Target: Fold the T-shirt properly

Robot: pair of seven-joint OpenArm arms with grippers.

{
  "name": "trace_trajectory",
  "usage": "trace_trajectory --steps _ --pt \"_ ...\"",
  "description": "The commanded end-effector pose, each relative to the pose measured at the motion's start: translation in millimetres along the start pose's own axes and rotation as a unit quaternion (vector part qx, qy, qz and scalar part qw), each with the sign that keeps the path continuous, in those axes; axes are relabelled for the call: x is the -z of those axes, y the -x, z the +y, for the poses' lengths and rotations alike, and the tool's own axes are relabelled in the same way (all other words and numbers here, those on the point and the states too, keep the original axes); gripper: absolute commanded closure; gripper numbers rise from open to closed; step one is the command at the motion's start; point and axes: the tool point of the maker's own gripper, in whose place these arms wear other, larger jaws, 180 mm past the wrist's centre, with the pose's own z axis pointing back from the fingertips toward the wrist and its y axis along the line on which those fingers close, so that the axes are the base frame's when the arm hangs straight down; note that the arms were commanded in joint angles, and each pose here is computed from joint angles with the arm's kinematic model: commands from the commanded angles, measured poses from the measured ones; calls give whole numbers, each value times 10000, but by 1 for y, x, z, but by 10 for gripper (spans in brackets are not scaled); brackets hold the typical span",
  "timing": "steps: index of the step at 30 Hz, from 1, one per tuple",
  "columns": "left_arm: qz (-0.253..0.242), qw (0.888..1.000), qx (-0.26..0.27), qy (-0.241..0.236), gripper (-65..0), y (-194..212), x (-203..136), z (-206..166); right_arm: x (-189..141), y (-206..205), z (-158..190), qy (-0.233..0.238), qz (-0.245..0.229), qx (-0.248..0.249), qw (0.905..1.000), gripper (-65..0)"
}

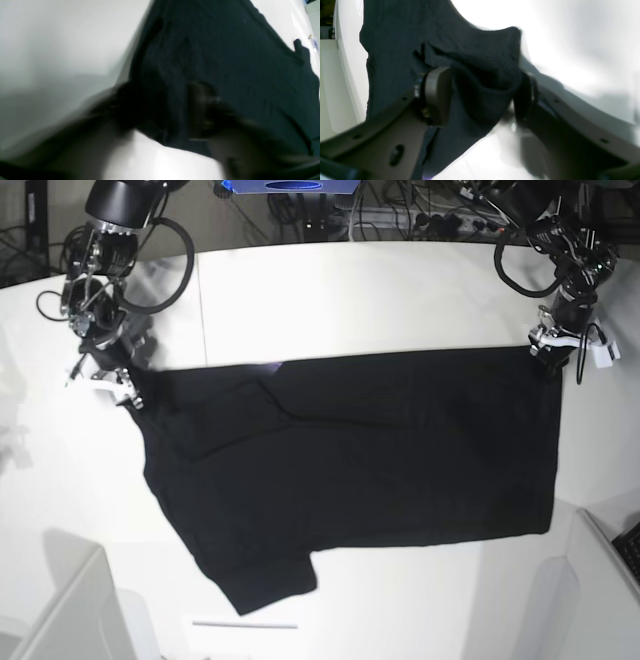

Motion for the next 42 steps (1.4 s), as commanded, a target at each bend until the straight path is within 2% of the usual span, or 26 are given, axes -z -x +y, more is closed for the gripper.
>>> trace_trajectory --steps 1,4,6,7,11,18,23,29,42 --pt "149 9998 57 -72 -160 4 -1 3 0 17 -19 388 354 51 9986 -276" --pt "150 9998 51 -73 0 3 -1 3 0 16 -18 382 349 51 9986 -125" --pt "145 9998 69 -75 0 2 -1 3 0 16 -18 371 358 52 9987 -27" --pt "125 9998 124 -90 0 -2 -2 4 0 16 -18 371 358 52 9987 0" --pt "317 9981 524 6 0 -6 1 -1 -1 17 -19 368 373 81 9986 0" --pt "529 9954 784 -127 0 2 -12 12 -8 16 -24 407 332 -6 9986 0" --pt "752 9908 1112 -170 0 9 -24 17 -22 16 -31 452 283 -144 9985 0" --pt "790 9860 1448 -249 0 10 -44 18 -43 20 -38 494 240 -323 9980 0" --pt "1014 9756 1896 -439 0 20 -80 27 -88 38 -60 717 296 -603 9952 0"
